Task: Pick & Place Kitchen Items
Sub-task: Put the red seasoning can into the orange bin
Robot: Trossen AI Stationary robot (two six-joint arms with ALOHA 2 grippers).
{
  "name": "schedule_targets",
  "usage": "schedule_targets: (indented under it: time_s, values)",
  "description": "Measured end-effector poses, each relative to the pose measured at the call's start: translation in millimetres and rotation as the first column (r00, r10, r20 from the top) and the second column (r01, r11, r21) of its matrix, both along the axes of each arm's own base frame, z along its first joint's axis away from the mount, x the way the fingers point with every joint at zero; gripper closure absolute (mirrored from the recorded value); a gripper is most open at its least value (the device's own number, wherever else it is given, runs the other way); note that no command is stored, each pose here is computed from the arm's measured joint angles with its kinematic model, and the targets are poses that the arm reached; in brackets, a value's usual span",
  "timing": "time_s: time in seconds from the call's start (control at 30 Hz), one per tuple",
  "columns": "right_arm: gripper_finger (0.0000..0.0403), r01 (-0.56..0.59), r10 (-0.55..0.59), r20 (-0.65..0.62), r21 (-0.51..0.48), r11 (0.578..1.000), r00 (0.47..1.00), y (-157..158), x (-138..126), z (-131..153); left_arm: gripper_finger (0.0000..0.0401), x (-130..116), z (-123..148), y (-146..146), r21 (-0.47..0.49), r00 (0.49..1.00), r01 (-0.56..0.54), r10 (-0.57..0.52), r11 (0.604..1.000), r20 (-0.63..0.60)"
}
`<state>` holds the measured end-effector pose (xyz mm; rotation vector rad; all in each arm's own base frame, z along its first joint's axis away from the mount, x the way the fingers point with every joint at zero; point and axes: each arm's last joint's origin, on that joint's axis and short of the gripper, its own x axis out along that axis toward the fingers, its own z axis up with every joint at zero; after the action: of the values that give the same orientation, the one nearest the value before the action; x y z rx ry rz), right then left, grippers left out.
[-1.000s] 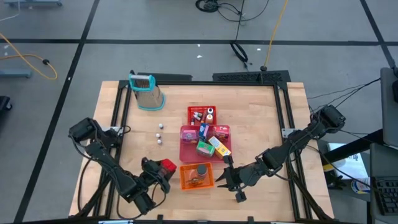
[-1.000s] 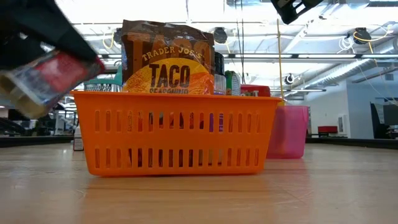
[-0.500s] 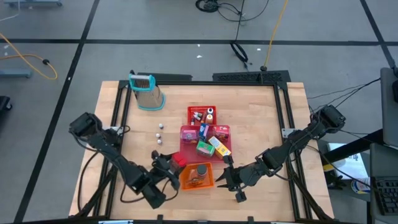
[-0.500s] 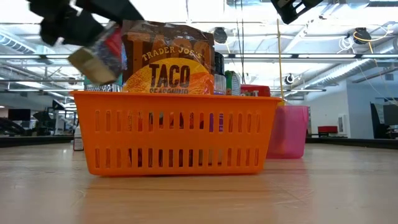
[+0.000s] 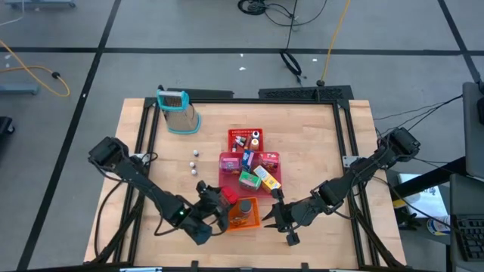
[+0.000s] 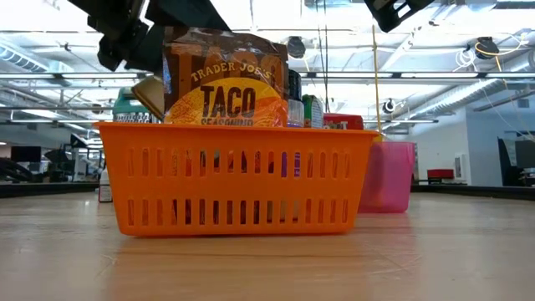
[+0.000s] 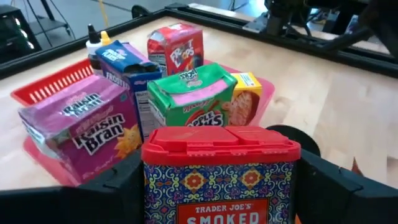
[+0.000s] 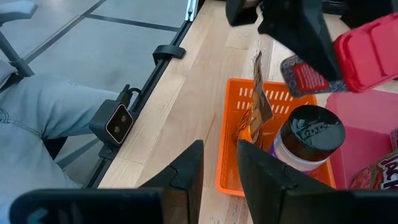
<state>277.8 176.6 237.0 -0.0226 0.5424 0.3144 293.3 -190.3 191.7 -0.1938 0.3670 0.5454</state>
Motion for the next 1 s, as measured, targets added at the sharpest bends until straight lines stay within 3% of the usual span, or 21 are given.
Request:
schedule_targets:
  time_s: [0.27,0.57,0.8,1.0]
  values:
    - [0.0314,0.0,0.0,0.0,0.0,1.0,1.0,0.0,0.0,0.0,0.0094,10.9,-16.2,-5.1,-0.016,1.0,-0.001,0.001,1.0,0.026]
    - [0.0314,0.0,0.0,0.0,0.0,1.0,1.0,0.0,0.0,0.0,0.0118,16.8,-24.7,-7.1,-0.054,0.999,0.033,-0.032,0.998,0.019]
    - [0.0314,0.0,0.0,0.001,0.001,1.0,1.0,0.1,0.1,0.1,0.0066,17.0,-24.3,-5.9,-0.04,0.999,0.038,-0.038,0.998,0.006]
    - [0.0314,0.0,0.0,0.001,0.001,1.0,1.0,0.0,0.1,0.1,0.0071,18.6,-24.5,-3.1,-0.028,0.999,0.036,-0.036,0.999,-0.003]
